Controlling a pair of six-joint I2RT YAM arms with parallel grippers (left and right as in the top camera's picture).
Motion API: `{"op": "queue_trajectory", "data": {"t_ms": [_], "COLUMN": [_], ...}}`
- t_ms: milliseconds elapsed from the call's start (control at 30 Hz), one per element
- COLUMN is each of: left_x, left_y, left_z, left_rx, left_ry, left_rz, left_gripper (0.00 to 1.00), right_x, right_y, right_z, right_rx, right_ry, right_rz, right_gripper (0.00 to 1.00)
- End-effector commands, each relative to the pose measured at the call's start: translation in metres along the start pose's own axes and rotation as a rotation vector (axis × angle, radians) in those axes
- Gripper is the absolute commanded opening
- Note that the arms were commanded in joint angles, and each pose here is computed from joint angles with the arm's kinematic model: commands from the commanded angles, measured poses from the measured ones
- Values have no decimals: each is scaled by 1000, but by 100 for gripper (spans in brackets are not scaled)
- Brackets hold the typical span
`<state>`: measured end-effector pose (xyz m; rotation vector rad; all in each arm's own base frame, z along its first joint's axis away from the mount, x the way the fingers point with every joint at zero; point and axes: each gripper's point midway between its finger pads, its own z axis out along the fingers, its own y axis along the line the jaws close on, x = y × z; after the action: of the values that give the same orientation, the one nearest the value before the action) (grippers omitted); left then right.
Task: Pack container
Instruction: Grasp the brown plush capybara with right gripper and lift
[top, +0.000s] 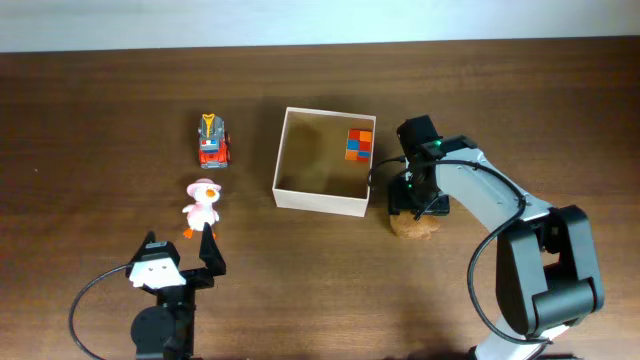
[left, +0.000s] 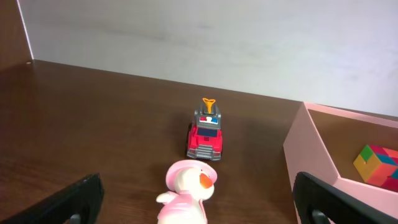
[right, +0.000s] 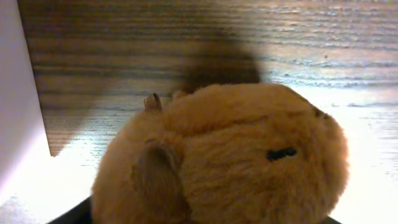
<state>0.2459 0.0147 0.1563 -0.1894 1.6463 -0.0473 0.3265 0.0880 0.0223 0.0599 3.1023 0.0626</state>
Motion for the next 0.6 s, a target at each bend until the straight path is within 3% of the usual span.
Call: {"op": "queue_trajectory", "data": {"t_ms": [0, 167, 567], "left_x": [1, 1, 1], "left_y": [-1, -1, -1], "left_z": [0, 0, 0], "left_rx": [9, 9, 9], "left_ry": [0, 0, 0], "left_rz": [15, 15, 15], "left_gripper": [99, 99, 99], "right_x": [0, -6, -35], "right_y": [-1, 1, 16], "right_z": [-4, -24, -130], "right_rx": [-8, -12, -69], "right_ry": [-5, -26, -207], "right_rz": [17, 15, 1], "right_gripper": [58, 53, 54]}}
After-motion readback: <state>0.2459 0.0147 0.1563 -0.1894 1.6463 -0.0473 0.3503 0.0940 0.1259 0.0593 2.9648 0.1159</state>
